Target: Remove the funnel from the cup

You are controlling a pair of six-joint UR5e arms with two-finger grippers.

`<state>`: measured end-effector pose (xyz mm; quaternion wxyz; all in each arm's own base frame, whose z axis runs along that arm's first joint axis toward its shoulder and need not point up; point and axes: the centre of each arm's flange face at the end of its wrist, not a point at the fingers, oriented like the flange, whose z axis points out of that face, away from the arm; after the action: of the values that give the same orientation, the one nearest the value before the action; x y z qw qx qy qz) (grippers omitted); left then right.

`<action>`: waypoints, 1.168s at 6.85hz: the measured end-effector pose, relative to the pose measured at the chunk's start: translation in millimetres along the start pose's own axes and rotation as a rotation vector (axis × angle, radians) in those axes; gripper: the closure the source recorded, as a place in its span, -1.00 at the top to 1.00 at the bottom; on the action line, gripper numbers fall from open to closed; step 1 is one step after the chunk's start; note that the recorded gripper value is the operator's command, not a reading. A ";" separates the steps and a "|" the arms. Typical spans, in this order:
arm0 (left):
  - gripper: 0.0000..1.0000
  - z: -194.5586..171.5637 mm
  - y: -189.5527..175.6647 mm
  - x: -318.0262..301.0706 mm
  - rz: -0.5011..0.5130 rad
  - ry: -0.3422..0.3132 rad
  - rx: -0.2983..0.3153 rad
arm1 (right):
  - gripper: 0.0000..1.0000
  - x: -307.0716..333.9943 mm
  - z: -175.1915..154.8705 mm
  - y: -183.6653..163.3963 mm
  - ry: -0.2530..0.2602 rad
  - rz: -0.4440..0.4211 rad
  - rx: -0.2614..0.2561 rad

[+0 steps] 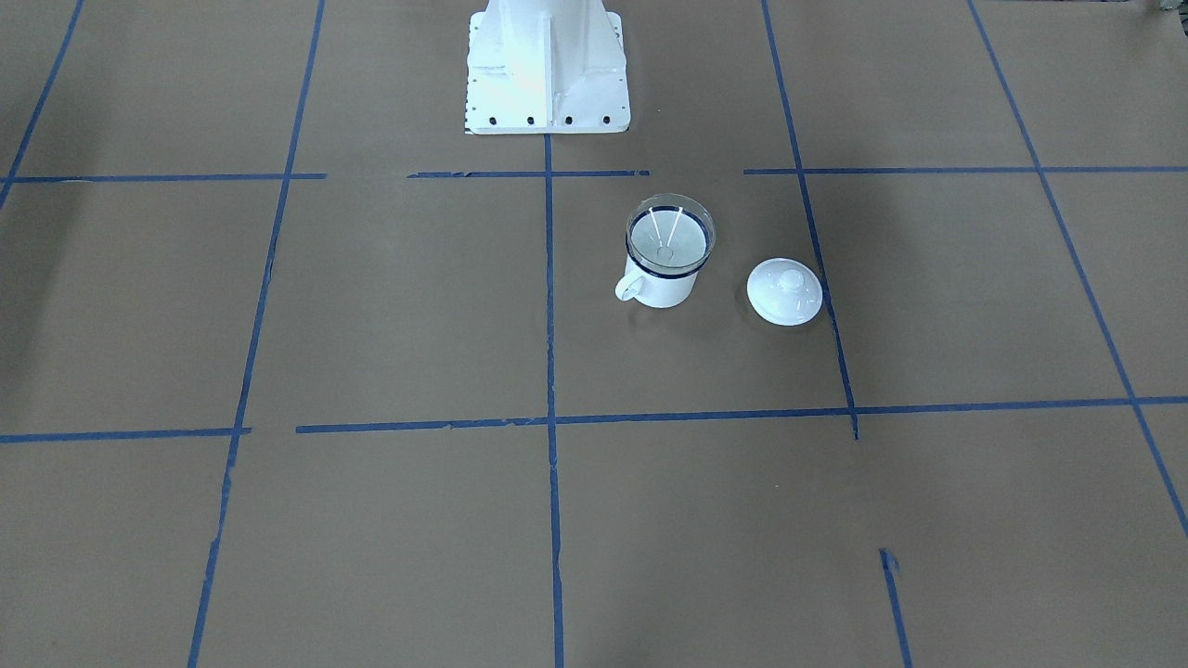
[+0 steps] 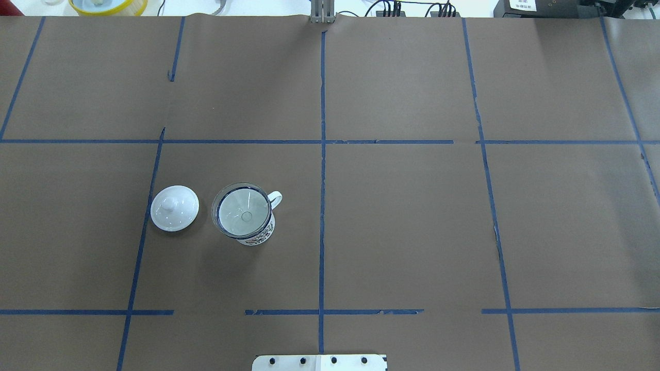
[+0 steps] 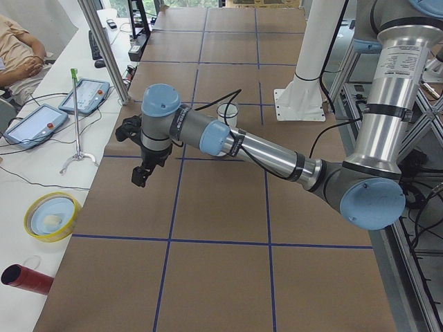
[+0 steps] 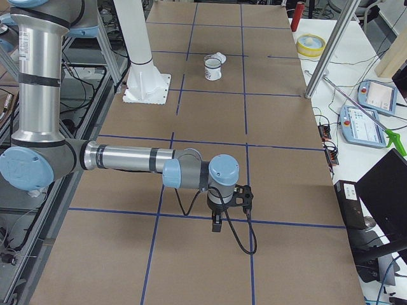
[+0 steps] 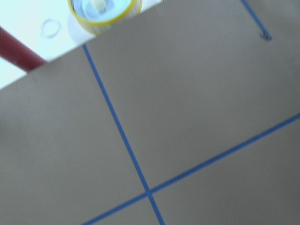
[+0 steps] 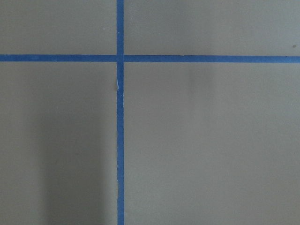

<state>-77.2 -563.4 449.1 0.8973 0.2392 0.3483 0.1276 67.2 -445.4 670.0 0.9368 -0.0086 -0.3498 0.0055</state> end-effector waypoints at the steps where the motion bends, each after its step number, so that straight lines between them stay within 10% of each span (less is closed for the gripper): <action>1: 1.00 -5.7 -16.7 27.6 -0.044 0.036 0.058 | 1.00 0.0 0.0 0.0 0.000 0.000 0.000; 5: 1.00 85.2 -67.7 243.8 -0.203 0.253 -0.043 | 1.00 0.0 0.0 0.0 0.000 0.000 0.000; 8: 1.00 128.2 -101.1 443.5 -0.408 0.188 -0.145 | 1.00 0.0 0.0 0.0 0.000 0.000 0.000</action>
<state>338.4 -517.8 229.0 0.8829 0.0858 0.4615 -0.0099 67.1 -445.4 670.0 0.9368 -0.0086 -0.3498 0.0055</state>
